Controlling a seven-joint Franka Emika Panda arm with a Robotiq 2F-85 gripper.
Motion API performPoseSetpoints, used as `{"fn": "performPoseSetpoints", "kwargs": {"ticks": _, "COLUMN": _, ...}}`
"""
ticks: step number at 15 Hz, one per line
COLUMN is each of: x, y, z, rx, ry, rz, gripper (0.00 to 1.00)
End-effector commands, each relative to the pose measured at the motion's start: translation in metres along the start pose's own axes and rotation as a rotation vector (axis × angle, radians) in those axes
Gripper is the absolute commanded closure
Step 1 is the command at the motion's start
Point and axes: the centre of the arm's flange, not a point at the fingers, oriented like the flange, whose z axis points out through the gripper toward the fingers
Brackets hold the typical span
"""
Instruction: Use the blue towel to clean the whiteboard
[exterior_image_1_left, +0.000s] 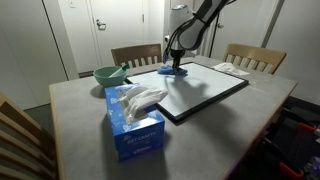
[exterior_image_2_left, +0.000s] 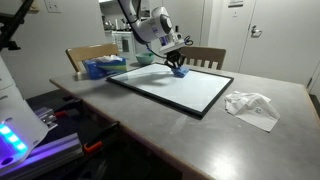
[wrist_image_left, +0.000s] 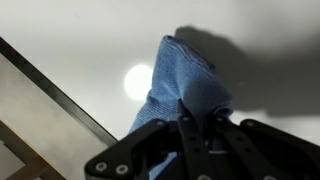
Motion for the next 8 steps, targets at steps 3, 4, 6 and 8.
{"fn": "performPoseSetpoints", "kwargs": {"ticks": 3, "x": -0.049, "y": -0.003, "z": 0.057, "rx": -0.045, "ry": -0.105, "rz": 0.065, "gripper": 0.97}}
{"fn": "performPoseSetpoints", "kwargs": {"ticks": 4, "x": -0.038, "y": -0.01, "z": 0.054, "rx": 0.009, "ry": -0.073, "rz": 0.059, "gripper": 0.97}}
{"fn": "performPoseSetpoints", "kwargs": {"ticks": 6, "x": -0.024, "y": -0.02, "z": 0.049, "rx": 0.068, "ry": -0.029, "rz": 0.038, "gripper": 0.97}}
{"fn": "performPoseSetpoints", "kwargs": {"ticks": 8, "x": -0.008, "y": -0.033, "z": 0.04, "rx": 0.113, "ry": 0.016, "rz": 0.014, "gripper": 0.97}}
